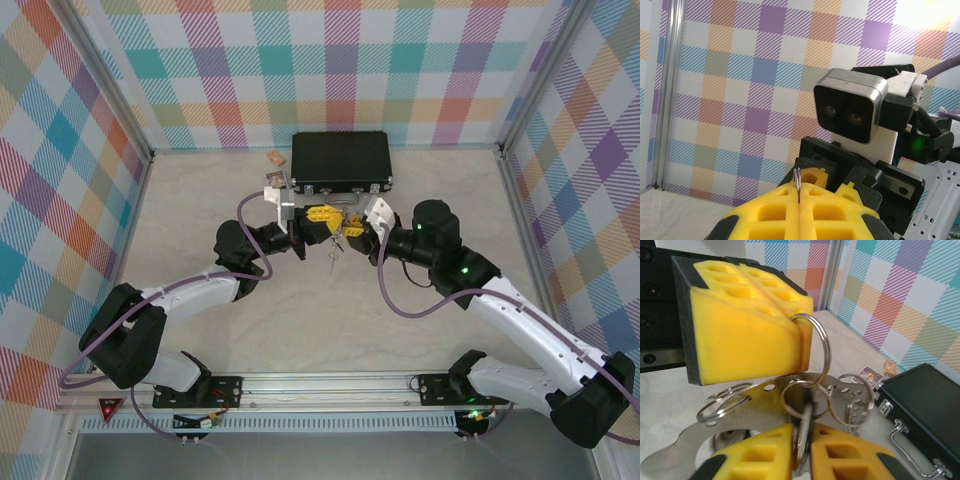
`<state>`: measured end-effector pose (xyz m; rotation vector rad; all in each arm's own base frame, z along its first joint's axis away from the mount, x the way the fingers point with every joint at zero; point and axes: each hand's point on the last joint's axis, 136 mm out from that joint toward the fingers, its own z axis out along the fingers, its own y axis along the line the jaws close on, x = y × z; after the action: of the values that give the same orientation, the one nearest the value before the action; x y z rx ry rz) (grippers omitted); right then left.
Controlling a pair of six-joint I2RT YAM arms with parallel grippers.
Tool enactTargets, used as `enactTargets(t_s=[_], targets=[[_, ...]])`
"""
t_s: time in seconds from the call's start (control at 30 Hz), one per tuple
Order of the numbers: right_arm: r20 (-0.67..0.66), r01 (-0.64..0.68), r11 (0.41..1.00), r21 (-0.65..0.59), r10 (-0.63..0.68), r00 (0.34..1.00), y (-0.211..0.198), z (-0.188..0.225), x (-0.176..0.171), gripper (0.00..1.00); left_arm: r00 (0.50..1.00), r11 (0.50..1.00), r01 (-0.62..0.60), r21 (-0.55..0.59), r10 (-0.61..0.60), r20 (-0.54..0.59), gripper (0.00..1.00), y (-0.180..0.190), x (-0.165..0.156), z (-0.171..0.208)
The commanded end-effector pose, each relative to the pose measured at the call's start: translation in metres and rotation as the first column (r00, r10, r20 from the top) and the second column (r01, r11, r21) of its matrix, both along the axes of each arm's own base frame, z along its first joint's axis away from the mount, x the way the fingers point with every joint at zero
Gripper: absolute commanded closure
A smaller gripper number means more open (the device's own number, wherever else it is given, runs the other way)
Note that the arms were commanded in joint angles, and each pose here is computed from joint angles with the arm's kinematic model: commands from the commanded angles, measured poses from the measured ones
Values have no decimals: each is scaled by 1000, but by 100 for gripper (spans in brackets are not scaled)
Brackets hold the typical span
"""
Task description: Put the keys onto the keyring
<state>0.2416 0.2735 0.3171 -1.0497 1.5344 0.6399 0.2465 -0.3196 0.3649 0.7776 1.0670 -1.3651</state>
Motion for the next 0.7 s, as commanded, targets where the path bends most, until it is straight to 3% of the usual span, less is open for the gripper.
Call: enactTargets(t_s=[0.0, 0.07, 0.13, 0.67], targets=[[33, -14, 1000, 21, 13, 999, 2, 11, -2, 90, 996, 998, 34, -61, -28, 88, 100, 5, -18, 28], [37, -4, 1000, 7, 3, 999, -1, 11, -2, 98, 996, 998, 33, -59, -28, 90, 100, 5, -19, 27], [48, 6, 1000, -7, -5, 999, -4, 11, -3, 100, 996, 998, 37, -54, -32, 88, 100, 5, -19, 25], [77, -24, 993, -113, 33, 997, -11, 21, -12, 100, 989, 992, 129, -7, -128, 67, 100, -6, -26, 15]])
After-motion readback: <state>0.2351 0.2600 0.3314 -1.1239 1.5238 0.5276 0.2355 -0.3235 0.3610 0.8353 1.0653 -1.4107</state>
